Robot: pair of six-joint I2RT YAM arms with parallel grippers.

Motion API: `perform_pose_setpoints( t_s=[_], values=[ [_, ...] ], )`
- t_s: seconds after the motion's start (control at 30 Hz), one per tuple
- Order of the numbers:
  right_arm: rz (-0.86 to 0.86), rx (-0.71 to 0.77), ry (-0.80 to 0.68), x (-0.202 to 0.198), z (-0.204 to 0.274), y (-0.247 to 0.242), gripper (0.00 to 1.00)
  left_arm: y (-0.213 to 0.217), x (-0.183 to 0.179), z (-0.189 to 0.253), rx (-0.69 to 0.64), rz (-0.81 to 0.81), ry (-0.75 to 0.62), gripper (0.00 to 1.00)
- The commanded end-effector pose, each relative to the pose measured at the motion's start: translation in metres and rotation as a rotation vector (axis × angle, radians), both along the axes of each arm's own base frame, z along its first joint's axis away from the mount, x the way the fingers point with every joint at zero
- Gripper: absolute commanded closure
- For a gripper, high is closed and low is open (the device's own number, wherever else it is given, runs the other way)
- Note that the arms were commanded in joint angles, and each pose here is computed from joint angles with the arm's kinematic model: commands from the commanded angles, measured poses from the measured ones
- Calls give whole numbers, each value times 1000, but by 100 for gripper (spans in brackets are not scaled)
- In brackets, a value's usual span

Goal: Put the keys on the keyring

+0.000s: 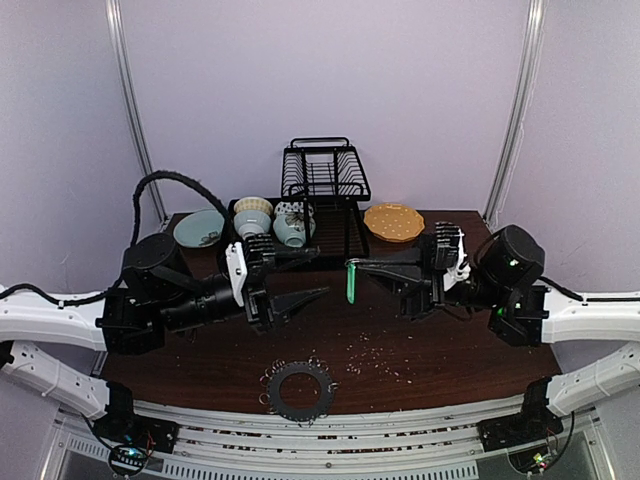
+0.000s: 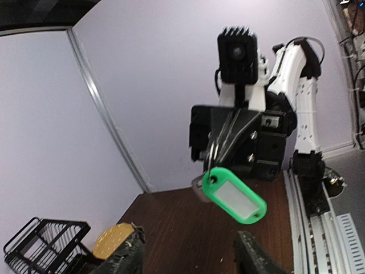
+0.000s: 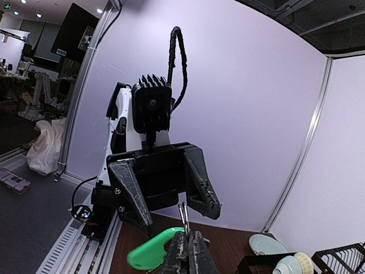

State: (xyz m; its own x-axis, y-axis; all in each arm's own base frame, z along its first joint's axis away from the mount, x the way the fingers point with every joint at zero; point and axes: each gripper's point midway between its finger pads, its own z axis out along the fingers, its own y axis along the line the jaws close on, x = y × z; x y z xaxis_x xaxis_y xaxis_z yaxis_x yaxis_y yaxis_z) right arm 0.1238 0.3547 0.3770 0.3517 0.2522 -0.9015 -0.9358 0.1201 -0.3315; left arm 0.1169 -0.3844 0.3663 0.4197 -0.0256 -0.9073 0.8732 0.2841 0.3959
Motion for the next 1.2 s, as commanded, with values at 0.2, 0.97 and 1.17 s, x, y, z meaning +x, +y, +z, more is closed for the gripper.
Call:
perform_pose_setpoints(
  t_s=[0.2, 0.97, 1.17],
  values=[
    [-231, -222, 1, 36, -43, -43, 100, 52, 93, -133, 420, 567, 520, 20],
    [-148, -307, 66, 28, -88, -51, 100, 4, 88, -321, 1105, 51, 538, 34],
    [-131, -303, 70, 28, -88, -48, 100, 12, 59, -314, 1131, -203, 388, 36]
  ],
)
